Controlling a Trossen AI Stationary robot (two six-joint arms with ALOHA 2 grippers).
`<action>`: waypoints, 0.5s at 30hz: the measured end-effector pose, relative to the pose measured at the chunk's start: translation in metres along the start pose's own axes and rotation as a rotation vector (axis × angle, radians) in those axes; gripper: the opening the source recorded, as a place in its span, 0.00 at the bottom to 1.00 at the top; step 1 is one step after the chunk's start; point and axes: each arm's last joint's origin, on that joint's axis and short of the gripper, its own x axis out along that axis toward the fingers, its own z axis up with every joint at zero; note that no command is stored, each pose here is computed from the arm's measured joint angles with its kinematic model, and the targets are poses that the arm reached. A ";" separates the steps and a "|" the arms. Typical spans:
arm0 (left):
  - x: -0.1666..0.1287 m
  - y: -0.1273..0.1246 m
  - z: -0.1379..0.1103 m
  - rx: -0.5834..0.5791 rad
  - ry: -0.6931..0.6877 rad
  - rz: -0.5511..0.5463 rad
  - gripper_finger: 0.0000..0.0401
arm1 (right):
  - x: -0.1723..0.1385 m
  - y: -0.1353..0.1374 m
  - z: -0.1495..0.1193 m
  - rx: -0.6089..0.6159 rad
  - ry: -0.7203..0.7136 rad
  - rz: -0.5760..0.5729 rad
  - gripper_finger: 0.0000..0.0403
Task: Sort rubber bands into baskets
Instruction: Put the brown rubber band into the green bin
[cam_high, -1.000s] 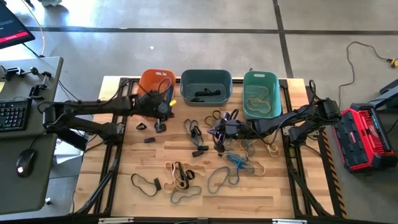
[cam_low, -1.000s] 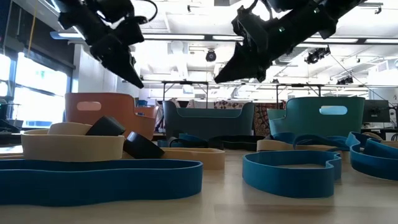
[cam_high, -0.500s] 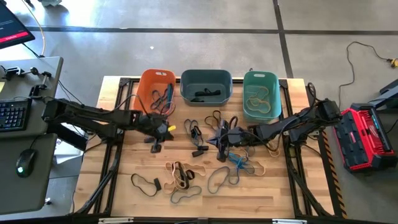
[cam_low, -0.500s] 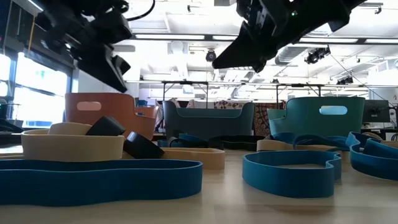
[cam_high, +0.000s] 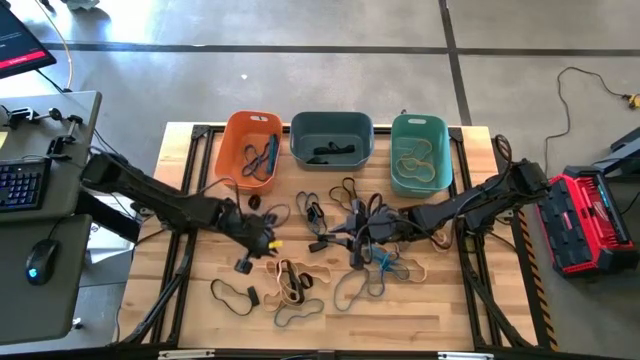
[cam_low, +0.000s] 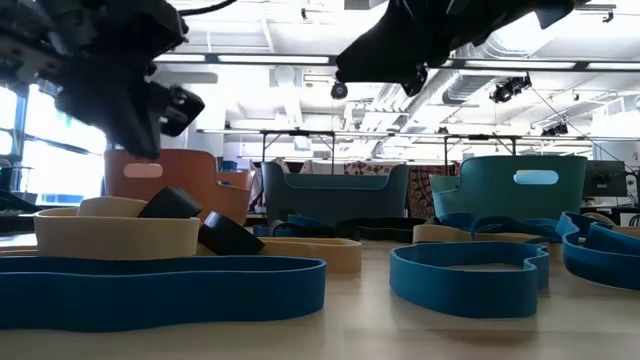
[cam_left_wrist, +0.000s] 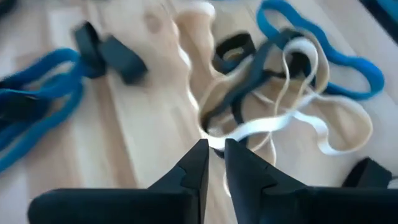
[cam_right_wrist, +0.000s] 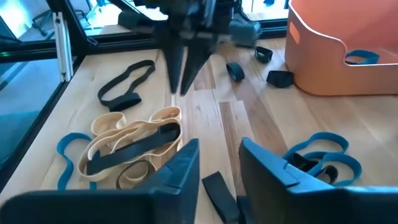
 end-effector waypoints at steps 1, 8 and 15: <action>0.004 -0.001 0.000 0.004 0.003 -0.003 0.14 | 0.000 0.000 0.000 0.003 -0.001 -0.002 0.28; 0.026 -0.001 -0.003 0.010 0.035 0.004 0.24 | 0.000 -0.001 0.000 0.003 0.001 -0.004 0.33; 0.040 -0.001 -0.007 0.024 0.062 -0.014 0.33 | 0.000 -0.001 0.000 0.002 0.004 -0.005 0.33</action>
